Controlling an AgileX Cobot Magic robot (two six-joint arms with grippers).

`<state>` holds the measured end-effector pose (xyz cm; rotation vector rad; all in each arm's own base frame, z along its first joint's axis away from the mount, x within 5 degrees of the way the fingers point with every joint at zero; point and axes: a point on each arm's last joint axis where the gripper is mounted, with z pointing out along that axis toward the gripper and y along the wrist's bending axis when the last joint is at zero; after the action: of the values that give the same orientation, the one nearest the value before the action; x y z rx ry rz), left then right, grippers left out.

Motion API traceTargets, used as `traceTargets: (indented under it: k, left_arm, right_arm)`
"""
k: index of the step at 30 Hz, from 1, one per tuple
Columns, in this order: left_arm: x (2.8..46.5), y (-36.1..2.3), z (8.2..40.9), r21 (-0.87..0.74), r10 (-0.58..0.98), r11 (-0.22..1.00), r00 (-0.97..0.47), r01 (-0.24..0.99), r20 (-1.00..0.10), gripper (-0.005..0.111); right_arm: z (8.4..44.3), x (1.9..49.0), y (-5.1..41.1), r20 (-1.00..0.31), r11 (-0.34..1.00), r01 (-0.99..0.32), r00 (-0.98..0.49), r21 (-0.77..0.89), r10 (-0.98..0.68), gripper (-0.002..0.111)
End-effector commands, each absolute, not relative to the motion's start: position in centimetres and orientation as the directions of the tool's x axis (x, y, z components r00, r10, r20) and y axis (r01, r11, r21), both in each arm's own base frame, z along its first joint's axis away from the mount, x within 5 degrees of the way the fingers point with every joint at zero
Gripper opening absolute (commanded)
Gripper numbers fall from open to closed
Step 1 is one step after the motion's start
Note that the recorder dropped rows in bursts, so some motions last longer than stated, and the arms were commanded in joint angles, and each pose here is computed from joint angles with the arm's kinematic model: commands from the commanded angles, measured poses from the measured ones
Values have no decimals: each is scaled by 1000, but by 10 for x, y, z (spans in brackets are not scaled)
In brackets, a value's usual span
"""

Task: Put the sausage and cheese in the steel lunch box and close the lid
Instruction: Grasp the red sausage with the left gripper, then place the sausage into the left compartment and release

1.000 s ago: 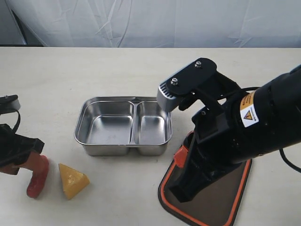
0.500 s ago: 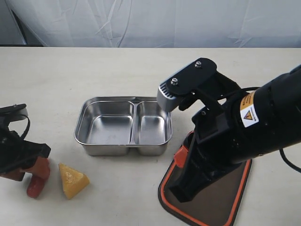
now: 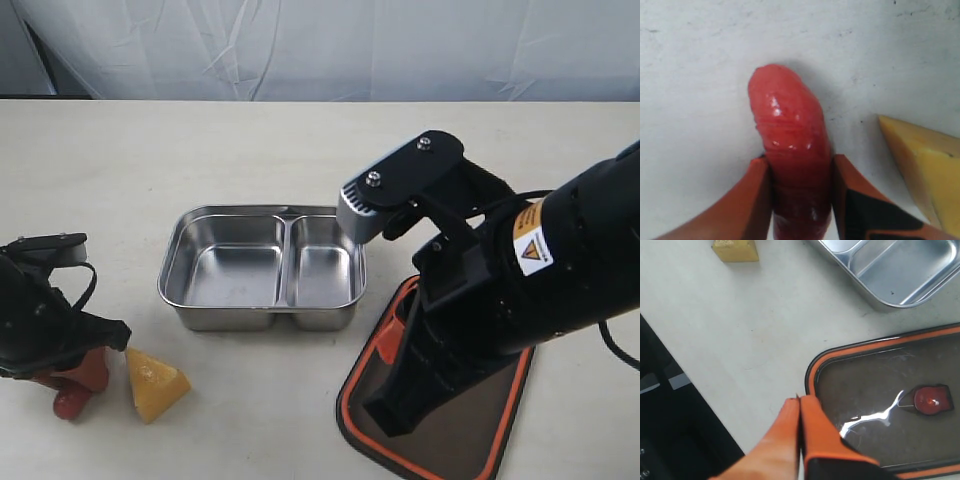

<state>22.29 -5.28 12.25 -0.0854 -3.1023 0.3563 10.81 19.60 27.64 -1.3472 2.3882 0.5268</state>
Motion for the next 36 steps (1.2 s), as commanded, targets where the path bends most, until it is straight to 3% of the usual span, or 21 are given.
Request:
traceTargets:
  k: [1,4,9,11,14,18,29,32,36]
  left_arm:
    - [224,-56,126,-241,73,969,-995,56,62,0]
    - [231,-57,144,-239,110,966,-994,101,23,0]
    - [240,-62,197,-249,97,955,-963,161,-250,0]
    - [241,-75,217,-292,91,934,-928,206,-363,0]
    - [246,-108,239,-337,165,868,-852,365,-497,0]
    - [256,-130,248,-314,180,850,-793,423,-582,0]
    - [290,-149,229,-299,216,851,-807,432,-550,3]
    - [295,-151,218,-289,243,850,-816,439,-524,15]
    - [298,-153,209,-295,254,851,-831,435,-495,41]
  right_arm:
    - [278,108,194,-468,486,-862,-492,143,-734,0]
    - [278,107,193,-453,485,-862,-494,145,-742,0]
    - [278,107,193,-459,487,-861,-494,144,-738,0]
    - [279,109,194,-473,487,-862,-490,138,-732,0]
    - [279,109,195,-485,488,-862,-488,137,-726,0]
    - [279,109,195,-484,495,-857,-498,145,-720,0]
    - [278,108,194,-461,519,-839,-531,166,-711,0]
    - [278,107,193,-455,519,-839,-532,167,-714,0]
    - [278,107,194,-455,520,-838,-533,167,-713,0]
